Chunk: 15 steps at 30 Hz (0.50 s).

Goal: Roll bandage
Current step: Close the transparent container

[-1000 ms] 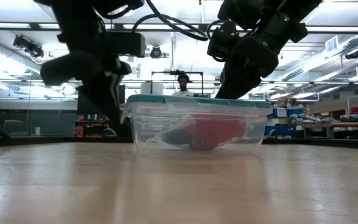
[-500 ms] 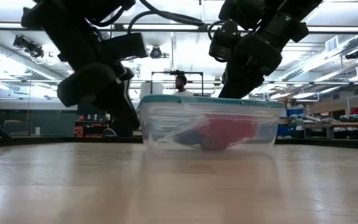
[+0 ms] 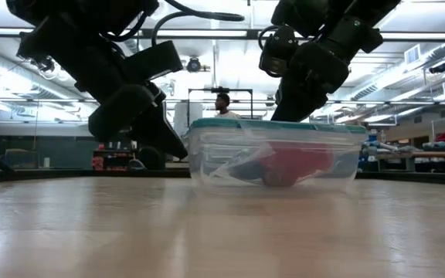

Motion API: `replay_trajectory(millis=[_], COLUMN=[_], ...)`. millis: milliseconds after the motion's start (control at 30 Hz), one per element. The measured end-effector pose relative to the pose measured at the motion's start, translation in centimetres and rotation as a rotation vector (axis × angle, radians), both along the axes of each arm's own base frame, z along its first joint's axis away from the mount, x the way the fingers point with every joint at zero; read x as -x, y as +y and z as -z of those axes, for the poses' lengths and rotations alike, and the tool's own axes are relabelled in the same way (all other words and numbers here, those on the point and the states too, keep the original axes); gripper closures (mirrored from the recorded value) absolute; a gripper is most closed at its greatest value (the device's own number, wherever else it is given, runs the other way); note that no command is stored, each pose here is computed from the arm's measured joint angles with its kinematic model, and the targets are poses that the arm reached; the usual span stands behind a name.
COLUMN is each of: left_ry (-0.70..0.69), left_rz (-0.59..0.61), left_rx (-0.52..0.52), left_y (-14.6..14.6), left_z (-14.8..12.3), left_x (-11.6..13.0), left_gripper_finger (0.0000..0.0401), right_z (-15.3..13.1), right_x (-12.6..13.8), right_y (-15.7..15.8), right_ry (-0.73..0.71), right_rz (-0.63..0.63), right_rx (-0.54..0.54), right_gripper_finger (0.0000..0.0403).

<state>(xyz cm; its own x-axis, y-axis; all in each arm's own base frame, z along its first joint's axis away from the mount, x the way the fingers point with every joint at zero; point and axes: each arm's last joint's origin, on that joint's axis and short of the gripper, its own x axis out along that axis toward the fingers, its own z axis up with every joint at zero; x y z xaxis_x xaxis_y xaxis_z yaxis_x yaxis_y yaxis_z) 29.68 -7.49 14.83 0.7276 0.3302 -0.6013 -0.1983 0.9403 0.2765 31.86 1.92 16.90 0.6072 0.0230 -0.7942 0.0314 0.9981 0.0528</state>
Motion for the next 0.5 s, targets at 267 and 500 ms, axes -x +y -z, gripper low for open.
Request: replay_trajectory(millis=[267, 500], left_ry=[0.116, 0.234], left_rz=[0.045, 0.089], left_rx=[0.011, -0.023], left_y=[-1.3, -2.0], left_z=[-1.8, -6.4], left_x=[-0.3, -1.6], left_gripper_finger=[0.0401, 0.0401], right_z=[0.0, 0.0], right_x=[-0.1, -0.2], right_y=[0.1, 0.1], right_ry=[-0.01, -0.016], right_rz=[-0.002, -0.001], right_rx=[-0.013, -0.015], right_gripper_finger=[0.0403, 0.0403])
